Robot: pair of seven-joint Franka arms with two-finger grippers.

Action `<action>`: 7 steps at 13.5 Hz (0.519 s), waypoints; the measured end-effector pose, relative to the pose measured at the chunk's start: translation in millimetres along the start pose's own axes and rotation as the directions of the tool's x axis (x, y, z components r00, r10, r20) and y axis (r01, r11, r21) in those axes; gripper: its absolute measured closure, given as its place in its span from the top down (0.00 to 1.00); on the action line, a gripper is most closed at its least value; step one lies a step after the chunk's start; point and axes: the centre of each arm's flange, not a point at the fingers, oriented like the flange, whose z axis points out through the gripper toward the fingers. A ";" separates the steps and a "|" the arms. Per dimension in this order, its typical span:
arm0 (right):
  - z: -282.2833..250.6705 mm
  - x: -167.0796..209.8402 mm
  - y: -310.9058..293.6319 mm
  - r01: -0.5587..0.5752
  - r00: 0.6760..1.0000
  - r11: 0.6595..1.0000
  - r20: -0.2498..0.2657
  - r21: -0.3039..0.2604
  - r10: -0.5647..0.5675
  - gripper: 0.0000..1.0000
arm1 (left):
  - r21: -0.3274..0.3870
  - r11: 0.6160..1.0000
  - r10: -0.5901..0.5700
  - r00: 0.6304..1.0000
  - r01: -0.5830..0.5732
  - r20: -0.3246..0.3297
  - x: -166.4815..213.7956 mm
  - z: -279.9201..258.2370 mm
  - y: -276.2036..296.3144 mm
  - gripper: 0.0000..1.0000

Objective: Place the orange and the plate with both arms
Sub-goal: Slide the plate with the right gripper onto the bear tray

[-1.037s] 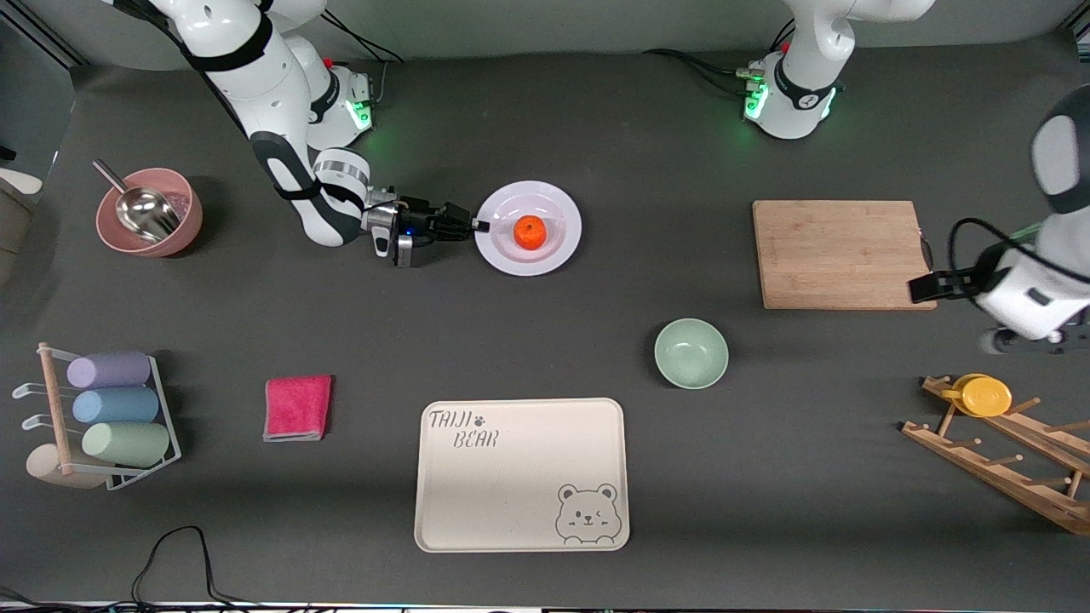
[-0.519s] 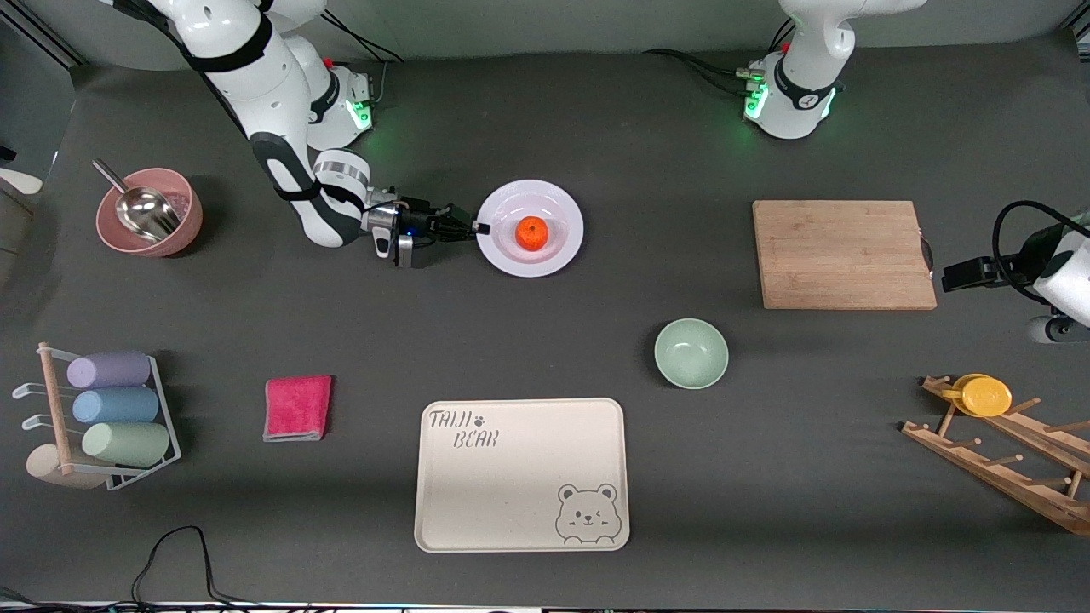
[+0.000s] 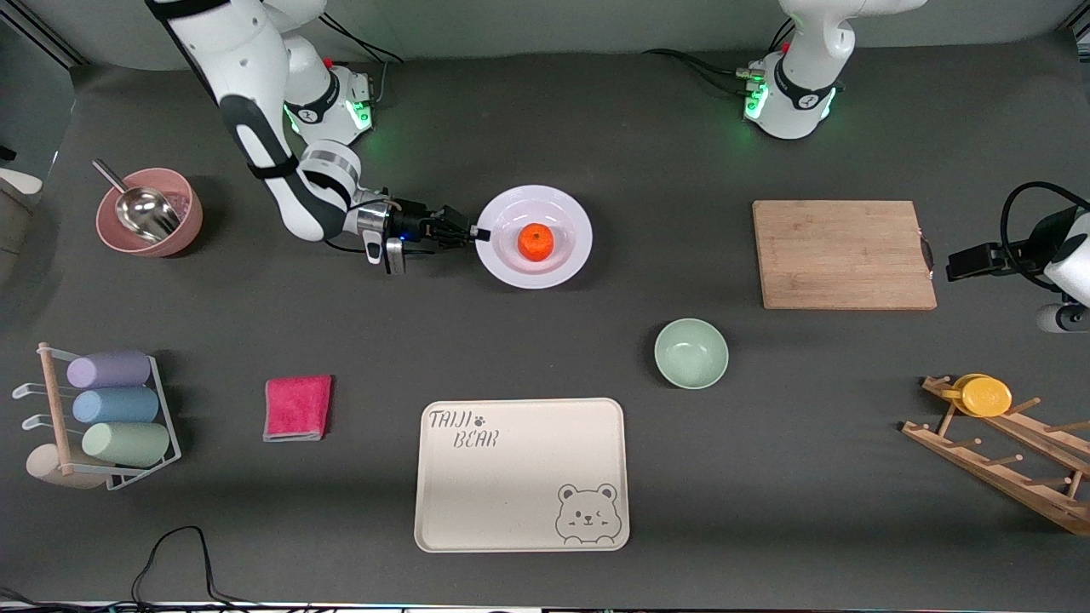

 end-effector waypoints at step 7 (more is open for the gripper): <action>-22.7 42.0 -73.4 0.007 1.000 0.999 0.001 -0.054 -0.007 0.04 | 0.013 1.000 -0.005 1.000 0.005 -0.002 -0.3 -1.2 1.8 1.00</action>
